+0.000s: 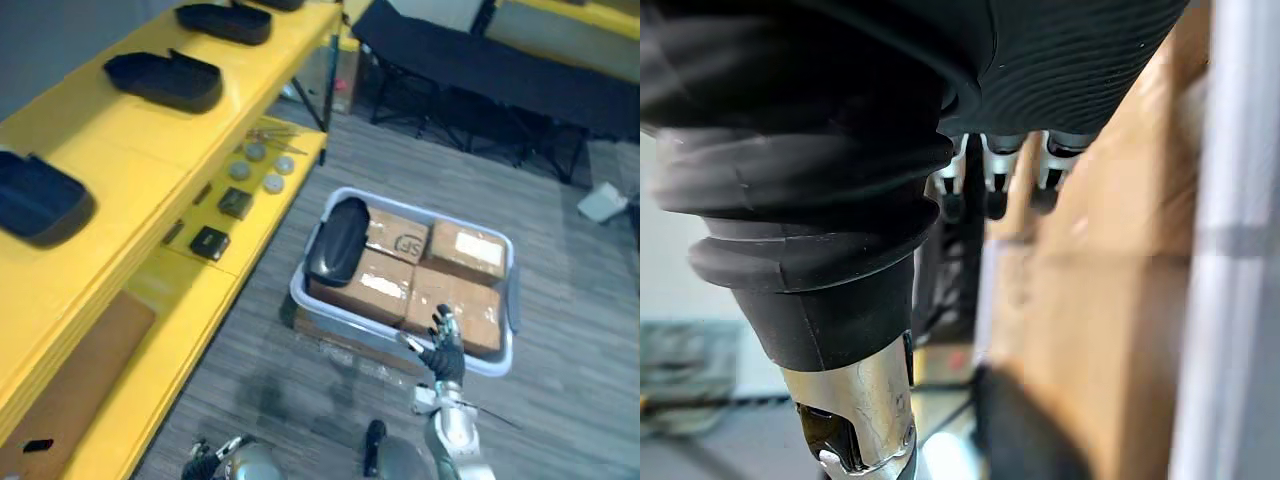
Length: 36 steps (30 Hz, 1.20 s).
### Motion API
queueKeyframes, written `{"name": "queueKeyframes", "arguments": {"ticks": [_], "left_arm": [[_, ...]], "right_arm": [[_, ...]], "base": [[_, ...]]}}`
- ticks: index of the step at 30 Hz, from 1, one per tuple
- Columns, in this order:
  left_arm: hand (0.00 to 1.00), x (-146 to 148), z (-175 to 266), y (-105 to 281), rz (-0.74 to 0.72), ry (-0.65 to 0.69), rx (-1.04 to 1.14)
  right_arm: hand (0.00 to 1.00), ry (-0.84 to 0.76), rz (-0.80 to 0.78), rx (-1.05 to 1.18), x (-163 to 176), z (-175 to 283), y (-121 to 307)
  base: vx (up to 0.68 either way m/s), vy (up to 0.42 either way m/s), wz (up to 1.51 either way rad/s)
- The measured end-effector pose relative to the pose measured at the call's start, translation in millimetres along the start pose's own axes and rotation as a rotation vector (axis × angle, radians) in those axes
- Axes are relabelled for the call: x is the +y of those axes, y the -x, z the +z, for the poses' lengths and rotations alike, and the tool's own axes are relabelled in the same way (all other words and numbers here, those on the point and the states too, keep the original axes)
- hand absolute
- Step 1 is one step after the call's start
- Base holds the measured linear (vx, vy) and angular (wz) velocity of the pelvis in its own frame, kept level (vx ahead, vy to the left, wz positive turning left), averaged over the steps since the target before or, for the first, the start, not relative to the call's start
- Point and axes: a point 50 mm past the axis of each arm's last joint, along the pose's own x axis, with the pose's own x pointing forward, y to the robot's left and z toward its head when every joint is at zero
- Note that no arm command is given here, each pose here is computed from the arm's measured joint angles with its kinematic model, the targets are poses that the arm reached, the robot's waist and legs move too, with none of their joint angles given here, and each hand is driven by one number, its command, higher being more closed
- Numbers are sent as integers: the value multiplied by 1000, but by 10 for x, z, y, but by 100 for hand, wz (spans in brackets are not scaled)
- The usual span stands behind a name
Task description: Walk over and take plastic housings, then place them on the shelf
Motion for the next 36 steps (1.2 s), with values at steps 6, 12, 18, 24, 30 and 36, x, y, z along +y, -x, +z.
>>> {"name": "queueKeyframes", "arguments": {"ticks": [6,12,18,24,30,36], "left_arm": [[0,-117,-16,23,-32,41,-30],[0,-158,15,26,-93,-69,-64],[0,-368,339,-17,-166,-73,-199],[0,-772,720,-3,-284,-84,-336],[0,-993,834,25,-348,-30,-357],[0,-1039,870,21,-335,-4,-357]], "right_arm": [[0,46,-117,-60,-416,127,-122],[0,32,-224,-95,-541,239,-383],[0,31,-299,-173,-534,781,-1085],[0,31,-348,-217,-494,1649,-1694],[0,67,-383,-204,-581,2006,-1861],[0,99,-391,-163,-508,2169,-1931]], "base": [[-122,-58,-1],[-82,92,10],[-13,74,30],[-16,32,27],[-74,57,14],[-77,34,11]]}}
